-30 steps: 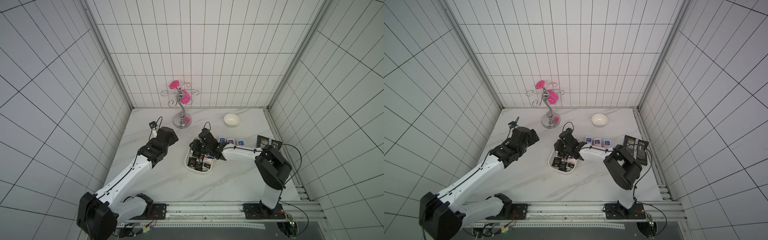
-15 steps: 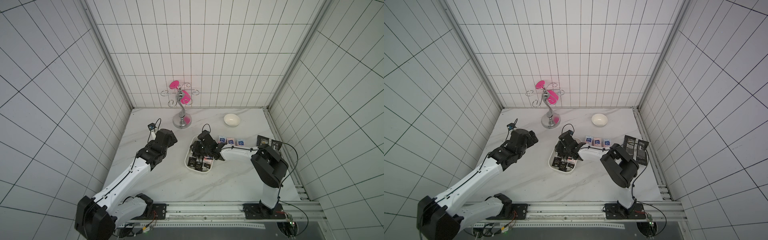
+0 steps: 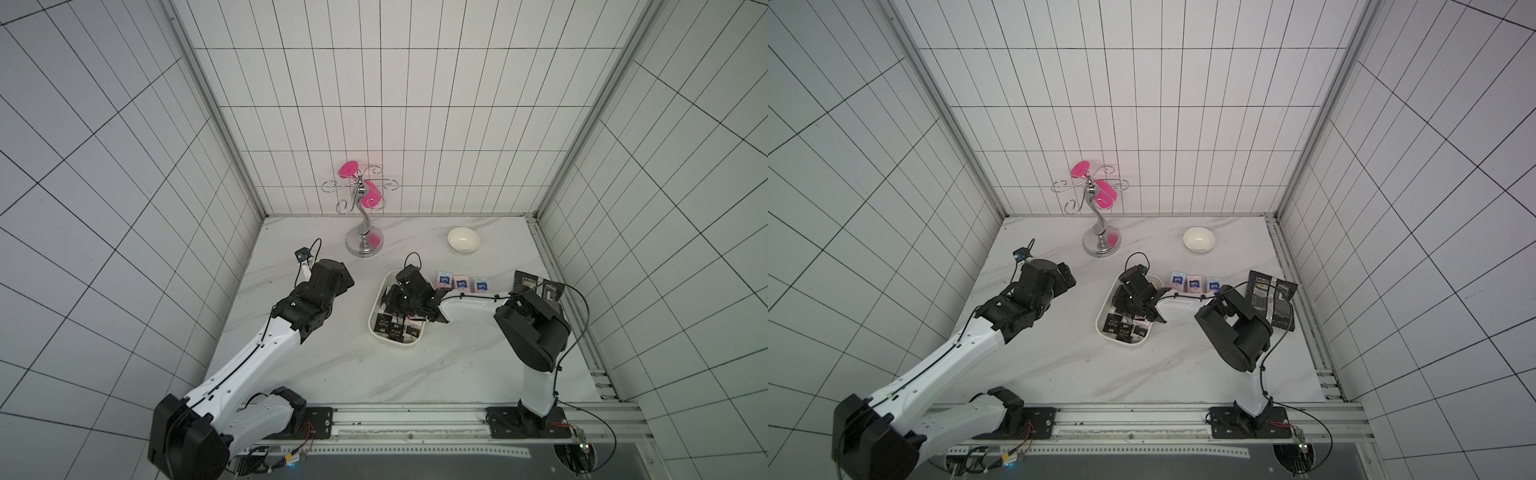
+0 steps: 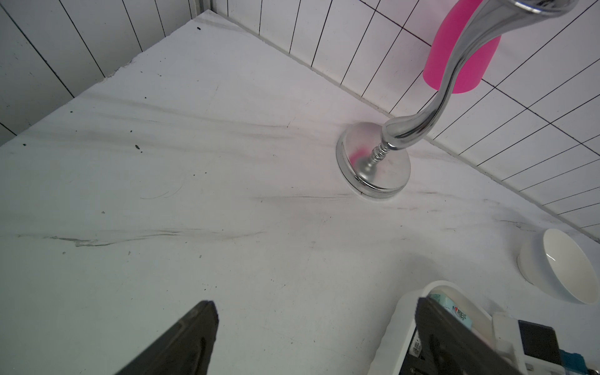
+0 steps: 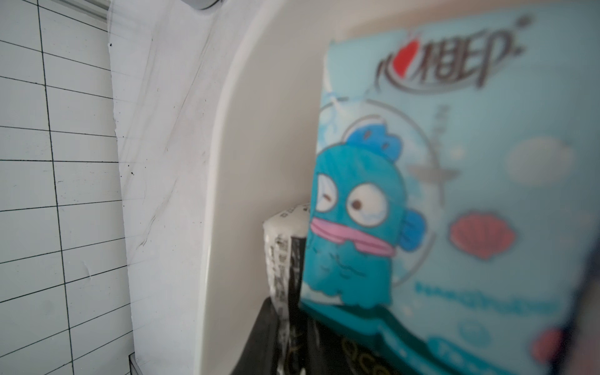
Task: Take the pocket tissues out of the storage box
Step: Pick up the pocket tissues from the storage box, then place the pocket tissues at the center of the board.
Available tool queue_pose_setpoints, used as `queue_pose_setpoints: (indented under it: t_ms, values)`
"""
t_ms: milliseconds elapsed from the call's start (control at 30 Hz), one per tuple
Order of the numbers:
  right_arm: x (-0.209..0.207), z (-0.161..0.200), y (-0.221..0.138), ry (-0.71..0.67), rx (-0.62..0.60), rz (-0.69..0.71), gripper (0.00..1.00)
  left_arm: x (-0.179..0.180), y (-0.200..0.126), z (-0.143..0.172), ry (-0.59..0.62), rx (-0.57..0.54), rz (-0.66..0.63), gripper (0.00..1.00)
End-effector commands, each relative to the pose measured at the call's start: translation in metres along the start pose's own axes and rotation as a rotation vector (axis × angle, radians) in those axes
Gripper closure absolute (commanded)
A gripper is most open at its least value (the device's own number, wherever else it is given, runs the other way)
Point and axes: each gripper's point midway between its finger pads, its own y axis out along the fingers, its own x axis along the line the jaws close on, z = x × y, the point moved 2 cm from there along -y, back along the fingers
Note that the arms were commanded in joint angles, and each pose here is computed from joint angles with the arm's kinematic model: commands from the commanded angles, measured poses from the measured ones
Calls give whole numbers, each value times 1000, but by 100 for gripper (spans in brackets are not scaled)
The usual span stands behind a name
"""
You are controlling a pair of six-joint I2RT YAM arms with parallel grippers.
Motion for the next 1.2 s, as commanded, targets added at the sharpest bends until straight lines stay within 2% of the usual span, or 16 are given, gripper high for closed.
queue_pose_setpoints:
  t_ms: [0, 167, 467, 633, 767, 967, 1167]
  values:
    - [-10, 7, 0, 3, 27, 4, 92, -4, -2, -3, -8, -13, 21, 2]
    - [2, 6, -9, -21, 27, -31, 94, -6, -3, -3, -8, -5, 25, 2]
    - [33, -2, -54, -52, -16, -154, 95, 4, -6, -20, -9, -66, -24, 1]
    - [25, -3, -82, -69, -64, -154, 95, 12, -2, -20, -5, -67, -63, 2]
    - [2, -12, -111, -75, -128, -103, 95, 18, 0, -18, 5, -68, -93, 1]
    - [-51, -27, -170, -110, -220, 56, 94, 14, 1, -18, -5, -57, -82, 2]
    - [-106, -18, -196, -187, -151, 262, 93, 3, 3, -17, -7, -31, -48, 2]
